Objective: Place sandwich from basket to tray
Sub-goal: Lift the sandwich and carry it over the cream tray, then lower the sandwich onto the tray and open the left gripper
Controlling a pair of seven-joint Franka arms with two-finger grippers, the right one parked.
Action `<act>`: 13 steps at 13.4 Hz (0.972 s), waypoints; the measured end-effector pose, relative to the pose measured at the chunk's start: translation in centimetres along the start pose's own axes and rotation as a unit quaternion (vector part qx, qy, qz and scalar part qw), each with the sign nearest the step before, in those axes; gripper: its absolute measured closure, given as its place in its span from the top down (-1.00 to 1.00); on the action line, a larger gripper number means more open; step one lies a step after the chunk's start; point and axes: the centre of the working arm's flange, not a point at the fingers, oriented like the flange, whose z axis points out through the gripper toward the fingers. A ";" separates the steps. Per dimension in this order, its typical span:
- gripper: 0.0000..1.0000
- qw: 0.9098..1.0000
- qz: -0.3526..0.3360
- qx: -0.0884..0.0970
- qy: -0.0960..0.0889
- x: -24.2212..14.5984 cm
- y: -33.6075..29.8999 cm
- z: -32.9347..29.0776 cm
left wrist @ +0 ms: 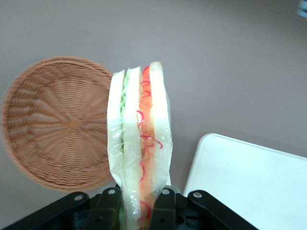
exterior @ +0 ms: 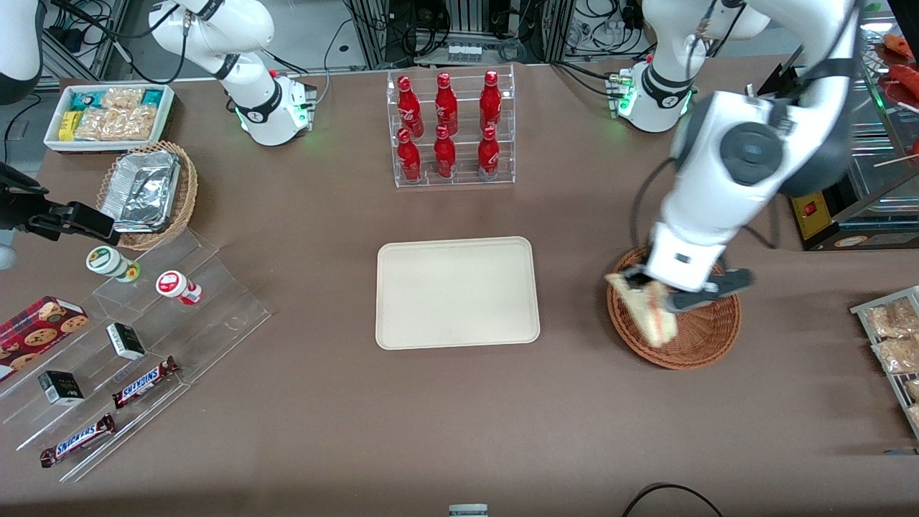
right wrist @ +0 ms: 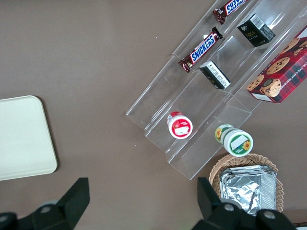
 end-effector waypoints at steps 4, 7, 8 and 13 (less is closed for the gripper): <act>-0.63 0.996 0.084 0.008 -0.018 -6.9 11.3 4.6; -0.63 0.993 0.115 0.010 -0.023 -11.7 17.7 9.8; -0.63 0.992 0.122 0.004 -0.020 -12.6 19.1 11.6; -0.63 0.989 0.147 -0.017 -0.012 -16.5 23.1 18.3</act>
